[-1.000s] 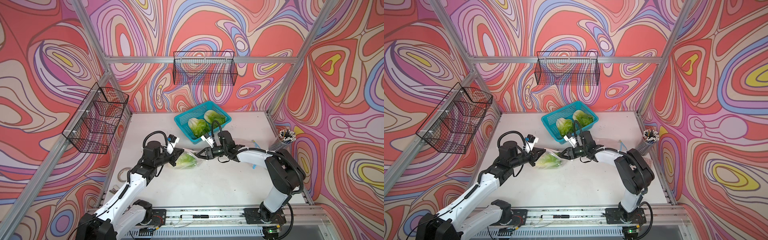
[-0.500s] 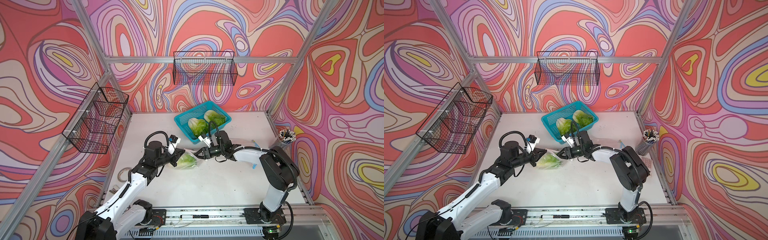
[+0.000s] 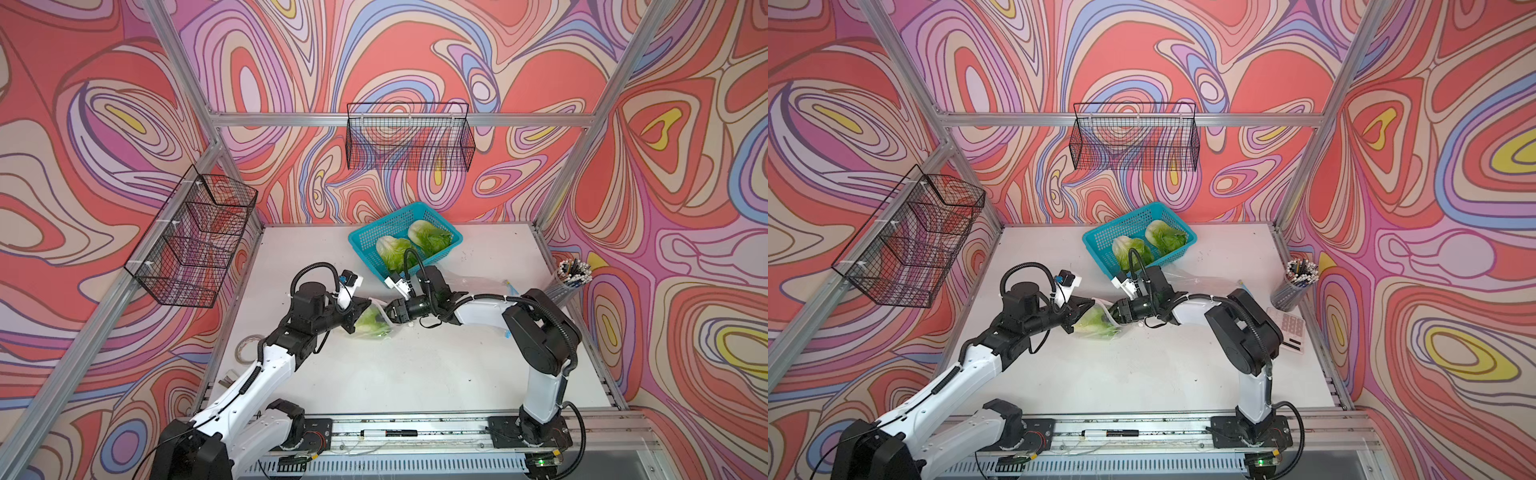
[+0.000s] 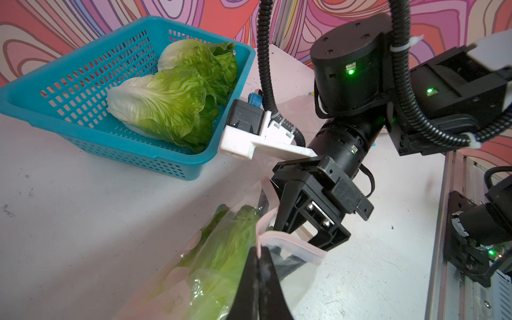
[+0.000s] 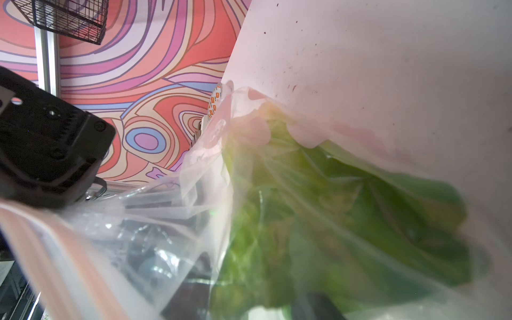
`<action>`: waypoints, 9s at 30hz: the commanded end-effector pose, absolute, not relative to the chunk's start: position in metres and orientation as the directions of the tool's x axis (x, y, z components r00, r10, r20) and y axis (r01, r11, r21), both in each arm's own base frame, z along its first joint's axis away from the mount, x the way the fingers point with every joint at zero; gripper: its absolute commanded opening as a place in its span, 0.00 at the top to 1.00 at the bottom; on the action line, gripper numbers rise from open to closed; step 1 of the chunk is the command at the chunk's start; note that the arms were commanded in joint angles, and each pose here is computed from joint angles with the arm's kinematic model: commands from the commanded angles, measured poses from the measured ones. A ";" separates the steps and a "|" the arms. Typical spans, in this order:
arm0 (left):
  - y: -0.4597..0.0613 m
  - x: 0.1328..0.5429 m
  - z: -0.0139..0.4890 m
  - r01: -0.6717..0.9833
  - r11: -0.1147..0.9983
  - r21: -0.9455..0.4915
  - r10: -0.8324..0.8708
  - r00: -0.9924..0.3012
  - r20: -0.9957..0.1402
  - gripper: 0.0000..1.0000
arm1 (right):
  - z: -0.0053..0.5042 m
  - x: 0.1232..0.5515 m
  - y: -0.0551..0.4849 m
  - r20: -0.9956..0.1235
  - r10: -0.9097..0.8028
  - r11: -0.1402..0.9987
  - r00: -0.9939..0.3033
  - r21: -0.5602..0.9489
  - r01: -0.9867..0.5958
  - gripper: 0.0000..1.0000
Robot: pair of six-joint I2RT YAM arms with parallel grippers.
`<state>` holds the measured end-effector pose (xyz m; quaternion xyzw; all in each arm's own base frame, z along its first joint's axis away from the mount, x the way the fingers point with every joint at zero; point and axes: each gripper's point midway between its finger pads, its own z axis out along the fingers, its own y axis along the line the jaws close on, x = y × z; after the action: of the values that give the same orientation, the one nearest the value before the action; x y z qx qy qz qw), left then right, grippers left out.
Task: Open the zip-top bag and take out the chinese cabbages
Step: Pick up the Chinese cabbage from the zipper food storage bag, then place the Chinese cabbage in the basket.
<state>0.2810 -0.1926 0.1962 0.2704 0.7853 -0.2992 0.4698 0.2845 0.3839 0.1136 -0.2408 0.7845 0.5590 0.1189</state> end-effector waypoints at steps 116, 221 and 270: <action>-0.055 0.313 0.075 -0.401 0.409 -0.819 -0.855 -0.481 -0.192 1.00 | 0.159 0.287 0.383 -0.757 -0.146 0.334 -0.637 0.569 -0.752 1.00; -0.003 0.283 0.122 -0.324 0.846 -0.422 -0.529 -0.428 -0.732 1.00 | 0.111 0.509 0.352 -0.831 -0.051 0.853 -0.553 0.252 -0.457 1.00; -0.078 0.337 0.168 0.068 0.956 -0.284 -0.283 -0.027 -0.959 1.00 | 0.223 0.439 0.185 -0.962 -0.123 0.962 -0.244 -0.055 -0.268 0.21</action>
<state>0.3342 -0.0850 0.1383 -0.0617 0.7573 -0.1336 0.6363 0.4399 0.2042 0.2137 -0.1360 0.7968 0.0871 0.5822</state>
